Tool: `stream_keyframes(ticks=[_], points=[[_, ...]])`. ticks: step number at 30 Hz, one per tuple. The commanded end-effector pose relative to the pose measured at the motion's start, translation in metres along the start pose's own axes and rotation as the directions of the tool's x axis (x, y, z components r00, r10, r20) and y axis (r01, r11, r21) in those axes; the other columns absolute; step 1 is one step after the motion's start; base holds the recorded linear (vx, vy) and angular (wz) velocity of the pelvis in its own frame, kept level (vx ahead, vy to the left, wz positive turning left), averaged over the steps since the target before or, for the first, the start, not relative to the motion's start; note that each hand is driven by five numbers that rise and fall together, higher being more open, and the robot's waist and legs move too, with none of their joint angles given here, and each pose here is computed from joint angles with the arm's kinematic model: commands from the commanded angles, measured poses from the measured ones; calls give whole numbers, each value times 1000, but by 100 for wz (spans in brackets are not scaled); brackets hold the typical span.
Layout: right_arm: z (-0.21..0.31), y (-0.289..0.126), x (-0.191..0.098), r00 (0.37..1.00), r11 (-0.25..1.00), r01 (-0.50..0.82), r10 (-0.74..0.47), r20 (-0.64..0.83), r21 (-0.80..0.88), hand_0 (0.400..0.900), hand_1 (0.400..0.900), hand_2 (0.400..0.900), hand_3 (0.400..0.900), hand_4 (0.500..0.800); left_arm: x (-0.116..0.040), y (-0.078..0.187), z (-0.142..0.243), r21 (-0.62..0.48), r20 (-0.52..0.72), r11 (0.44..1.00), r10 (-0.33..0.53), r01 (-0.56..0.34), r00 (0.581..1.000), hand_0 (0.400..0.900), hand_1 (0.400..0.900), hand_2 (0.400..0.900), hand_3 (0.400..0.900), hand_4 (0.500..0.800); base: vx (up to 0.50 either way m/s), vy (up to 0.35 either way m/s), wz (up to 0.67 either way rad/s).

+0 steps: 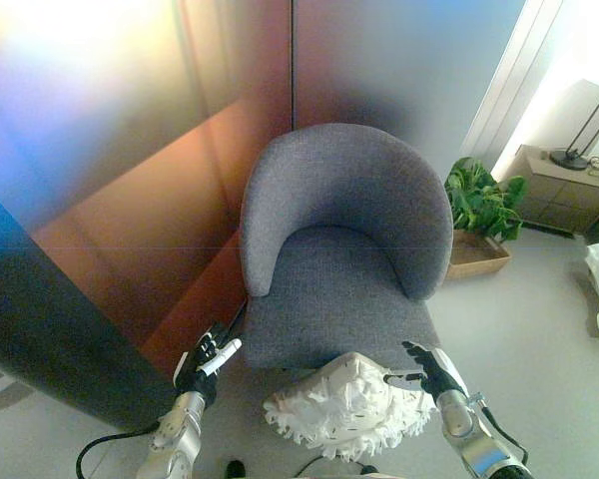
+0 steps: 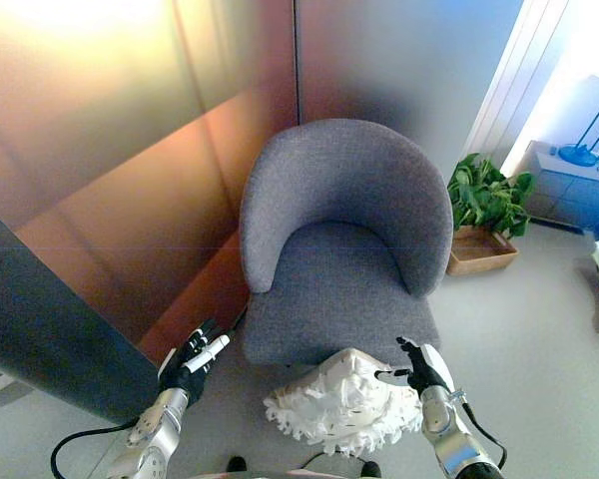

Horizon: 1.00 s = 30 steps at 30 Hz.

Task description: Pick up the pillow and put it on the sofa.

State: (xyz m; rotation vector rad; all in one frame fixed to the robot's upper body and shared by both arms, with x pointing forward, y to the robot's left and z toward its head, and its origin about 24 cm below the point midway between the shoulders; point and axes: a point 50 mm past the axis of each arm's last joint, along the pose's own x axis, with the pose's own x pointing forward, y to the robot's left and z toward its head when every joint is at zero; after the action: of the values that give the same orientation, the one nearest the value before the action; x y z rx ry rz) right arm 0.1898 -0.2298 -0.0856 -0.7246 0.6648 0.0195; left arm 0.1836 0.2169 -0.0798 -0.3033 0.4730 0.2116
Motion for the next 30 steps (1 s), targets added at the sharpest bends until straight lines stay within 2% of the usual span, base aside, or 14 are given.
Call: stream_keyframes(ticks=[1, 9, 19, 30], points=[[33, -25, 14, 987, 993, 96, -87, 138, -65, 900, 900, 900, 900, 800, 14, -13, 56, 67, 257, 995, -87, 72, 962, 900, 900, 900, 900, 800, 7, 4, 5], [27, -26, 26, 990, 988, 126, -119, 82, -92, 900, 900, 900, 900, 800, 20, -27, 59, 84, 263, 989, -142, 124, 954, 900, 900, 900, 900, 800, -27, 9, 6], [66, -57, 49, 970, 969, 214, -196, 141, -122, 900, 900, 900, 900, 800, 36, -57, 91, 82, 357, 980, -198, 181, 913, 900, 900, 900, 900, 800, -118, 20, 4], [87, -84, 58, 960, 955, 252, -227, 162, -155, 900, 900, 900, 900, 800, 40, -71, 102, 66, 402, 976, -216, 207, 890, 900, 900, 900, 900, 800, -41, 7, 3]])
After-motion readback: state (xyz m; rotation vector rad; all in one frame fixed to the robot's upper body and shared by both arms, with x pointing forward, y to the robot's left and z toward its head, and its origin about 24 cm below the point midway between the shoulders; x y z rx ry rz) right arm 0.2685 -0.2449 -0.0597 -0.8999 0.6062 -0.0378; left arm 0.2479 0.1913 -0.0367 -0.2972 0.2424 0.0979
